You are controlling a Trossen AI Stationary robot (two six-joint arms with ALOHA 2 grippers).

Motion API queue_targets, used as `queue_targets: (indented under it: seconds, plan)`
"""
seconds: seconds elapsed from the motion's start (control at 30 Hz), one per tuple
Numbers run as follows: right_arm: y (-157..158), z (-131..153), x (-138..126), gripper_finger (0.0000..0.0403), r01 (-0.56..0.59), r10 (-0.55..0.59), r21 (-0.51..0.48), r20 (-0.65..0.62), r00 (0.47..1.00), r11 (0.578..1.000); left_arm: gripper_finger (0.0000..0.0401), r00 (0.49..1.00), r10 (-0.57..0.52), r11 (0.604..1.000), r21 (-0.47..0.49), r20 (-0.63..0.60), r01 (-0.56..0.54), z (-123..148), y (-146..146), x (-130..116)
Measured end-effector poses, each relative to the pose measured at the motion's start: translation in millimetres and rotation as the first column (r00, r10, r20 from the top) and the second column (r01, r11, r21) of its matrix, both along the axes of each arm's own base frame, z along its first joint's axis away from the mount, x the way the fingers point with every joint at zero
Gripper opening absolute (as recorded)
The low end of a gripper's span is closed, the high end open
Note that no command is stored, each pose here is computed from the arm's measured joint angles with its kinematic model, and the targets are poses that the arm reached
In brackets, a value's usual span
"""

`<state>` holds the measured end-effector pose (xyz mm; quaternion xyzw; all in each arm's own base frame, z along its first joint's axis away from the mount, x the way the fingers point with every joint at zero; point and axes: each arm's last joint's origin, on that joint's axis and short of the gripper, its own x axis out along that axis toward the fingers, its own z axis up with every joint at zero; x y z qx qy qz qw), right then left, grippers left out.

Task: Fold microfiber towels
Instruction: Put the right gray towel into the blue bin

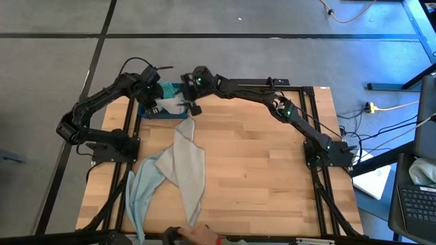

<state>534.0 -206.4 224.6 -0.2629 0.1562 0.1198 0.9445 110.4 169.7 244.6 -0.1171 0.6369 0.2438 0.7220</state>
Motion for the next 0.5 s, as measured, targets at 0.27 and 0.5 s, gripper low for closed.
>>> queue_targets:
  seconds: [0.27,0.5]
  plan:
    - [19.3,83.2,-2.0,0.0208,0.028,-0.159,0.423,0.277,0.948,0.906,0.0041,1.0,0.021,1.0,0.013,0.014,-0.021,0.4,1.4,0.9]
    - [81.4,50.7,12.6,0.0206,0.31,-0.314,0.407,-0.06,0.948,0.859,0.0041,0.999,0.02,0.999,0.046,0.037,-0.022,1.4,4.5,3.0]
